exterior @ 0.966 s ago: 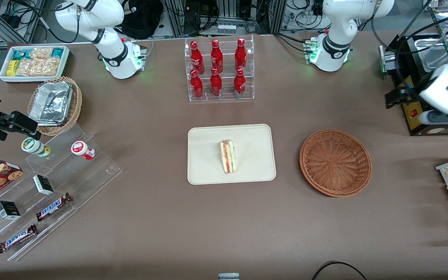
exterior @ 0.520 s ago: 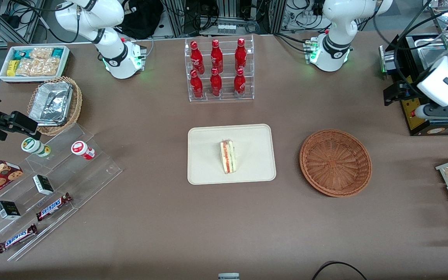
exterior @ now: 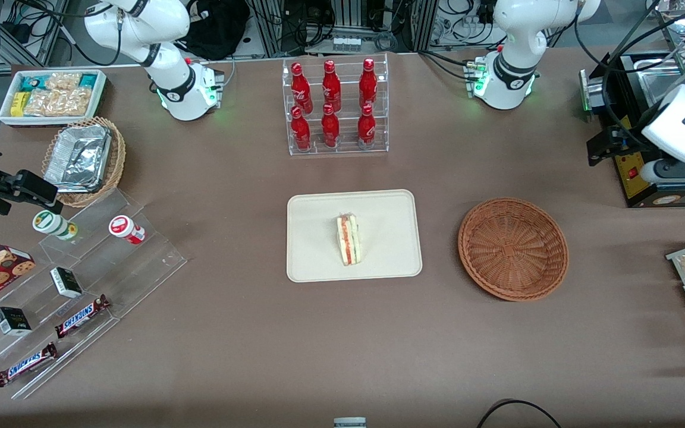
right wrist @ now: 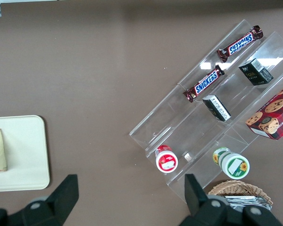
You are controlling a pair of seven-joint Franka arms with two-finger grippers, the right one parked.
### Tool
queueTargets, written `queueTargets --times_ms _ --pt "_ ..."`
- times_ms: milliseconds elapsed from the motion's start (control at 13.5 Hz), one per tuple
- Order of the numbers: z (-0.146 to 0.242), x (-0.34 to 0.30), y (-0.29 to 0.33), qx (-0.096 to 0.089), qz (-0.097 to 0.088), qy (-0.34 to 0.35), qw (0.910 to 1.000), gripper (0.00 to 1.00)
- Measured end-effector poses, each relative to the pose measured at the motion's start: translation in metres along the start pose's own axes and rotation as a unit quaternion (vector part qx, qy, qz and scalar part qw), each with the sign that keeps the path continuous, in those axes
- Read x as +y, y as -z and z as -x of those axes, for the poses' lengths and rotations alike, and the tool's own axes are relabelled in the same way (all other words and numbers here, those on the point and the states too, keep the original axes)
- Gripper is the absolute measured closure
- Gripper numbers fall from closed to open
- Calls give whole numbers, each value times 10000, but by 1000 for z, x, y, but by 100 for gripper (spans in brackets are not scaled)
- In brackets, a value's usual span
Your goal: Place sandwich from basket to tray
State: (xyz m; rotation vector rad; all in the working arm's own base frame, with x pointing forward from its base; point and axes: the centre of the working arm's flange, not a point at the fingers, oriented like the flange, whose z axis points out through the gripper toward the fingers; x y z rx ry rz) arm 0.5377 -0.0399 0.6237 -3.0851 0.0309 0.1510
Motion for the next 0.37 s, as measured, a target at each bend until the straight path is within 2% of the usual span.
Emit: queueTargets --times_ms 372 --pt "-1 -9 9 98 -10 279 9996 0"
